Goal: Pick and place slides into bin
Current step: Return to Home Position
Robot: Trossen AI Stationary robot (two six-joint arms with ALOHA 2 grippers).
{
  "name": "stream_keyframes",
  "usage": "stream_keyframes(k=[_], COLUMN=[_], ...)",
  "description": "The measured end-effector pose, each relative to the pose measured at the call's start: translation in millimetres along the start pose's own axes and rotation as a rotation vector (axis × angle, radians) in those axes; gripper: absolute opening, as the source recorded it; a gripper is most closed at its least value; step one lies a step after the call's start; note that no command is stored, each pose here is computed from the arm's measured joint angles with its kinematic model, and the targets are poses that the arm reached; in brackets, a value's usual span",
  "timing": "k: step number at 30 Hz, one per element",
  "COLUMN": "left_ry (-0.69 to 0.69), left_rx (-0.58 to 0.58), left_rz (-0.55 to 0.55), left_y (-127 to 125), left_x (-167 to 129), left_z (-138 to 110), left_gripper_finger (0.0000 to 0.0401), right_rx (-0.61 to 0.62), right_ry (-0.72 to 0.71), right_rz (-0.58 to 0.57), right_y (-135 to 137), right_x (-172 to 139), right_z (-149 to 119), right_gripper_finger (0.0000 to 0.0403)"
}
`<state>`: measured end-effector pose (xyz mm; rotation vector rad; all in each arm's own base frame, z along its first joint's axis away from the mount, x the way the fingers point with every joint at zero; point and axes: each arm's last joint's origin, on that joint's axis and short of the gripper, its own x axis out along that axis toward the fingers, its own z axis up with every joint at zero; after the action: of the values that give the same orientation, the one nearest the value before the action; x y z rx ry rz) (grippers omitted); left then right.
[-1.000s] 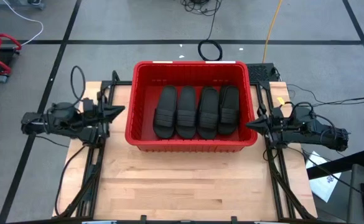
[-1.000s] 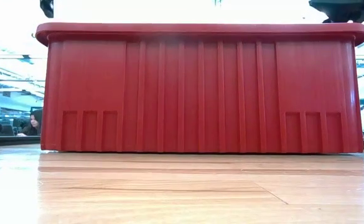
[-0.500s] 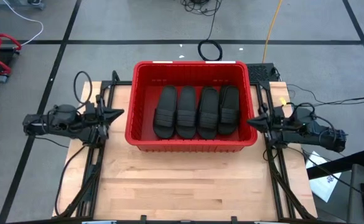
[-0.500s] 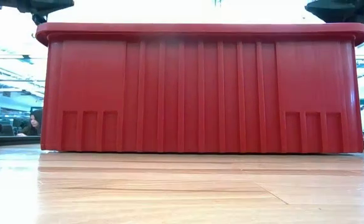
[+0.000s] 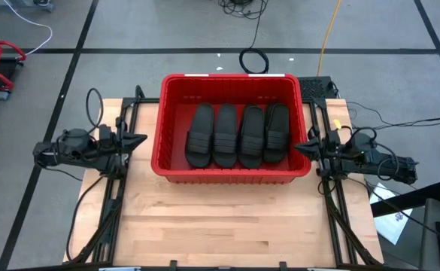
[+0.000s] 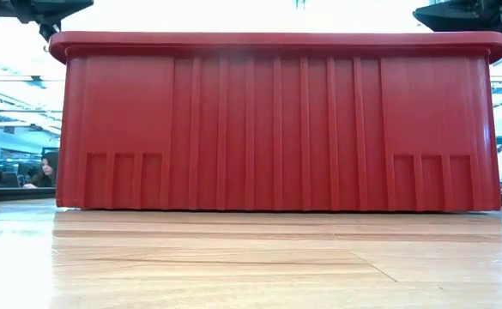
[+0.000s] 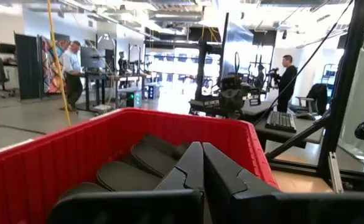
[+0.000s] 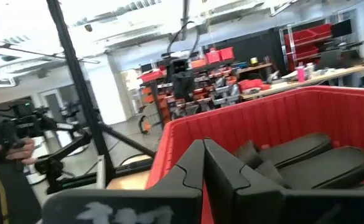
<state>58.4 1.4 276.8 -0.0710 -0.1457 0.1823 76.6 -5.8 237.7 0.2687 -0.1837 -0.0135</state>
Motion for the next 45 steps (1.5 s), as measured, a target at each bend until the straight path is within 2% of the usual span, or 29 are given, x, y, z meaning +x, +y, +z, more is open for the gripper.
stream_keyframes(k=[5, 20, 29, 33, 39, 45], left_ry=[-0.002, 0.014, 0.021, 0.020, 0.019, 0.019], left_rx=[-0.010, -0.073, -0.066, -0.072, -0.013, -0.004], left_rz=[0.000, -0.031, -0.036, -0.036, -0.036, -0.036], left_y=[2.9, 2.0, 1.9, 1.9, 1.9, 1.9], left_x=[-8.6, -8.5, -8.6, -8.6, -8.6, -8.6], left_z=[-1.7, -3.0, -3.6, -3.5, -3.5, -3.5], left_gripper_finger=[0.0000, 0.0001, 0.0020, 0.0017, 0.0002, 0.0017], right_rx=[0.001, 0.044, 0.044, 0.045, 0.045, 0.045], right_ry=[-0.003, -0.006, -0.004, -0.004, -0.004, -0.003], right_rz=[-0.010, -0.006, -0.005, -0.005, -0.005, -0.005], right_y=[-0.3, -0.1, -0.1, -0.1, -0.1, -0.2], right_x=[0.0, 0.0, 0.0, 0.0, 0.0, 0.0], right_z=[0.0, 0.3, 0.2, 0.2, 0.1, 0.1], right_gripper_finger=[0.0000, 0.0000, 0.0000, 0.0000, 0.0000, 0.0000])
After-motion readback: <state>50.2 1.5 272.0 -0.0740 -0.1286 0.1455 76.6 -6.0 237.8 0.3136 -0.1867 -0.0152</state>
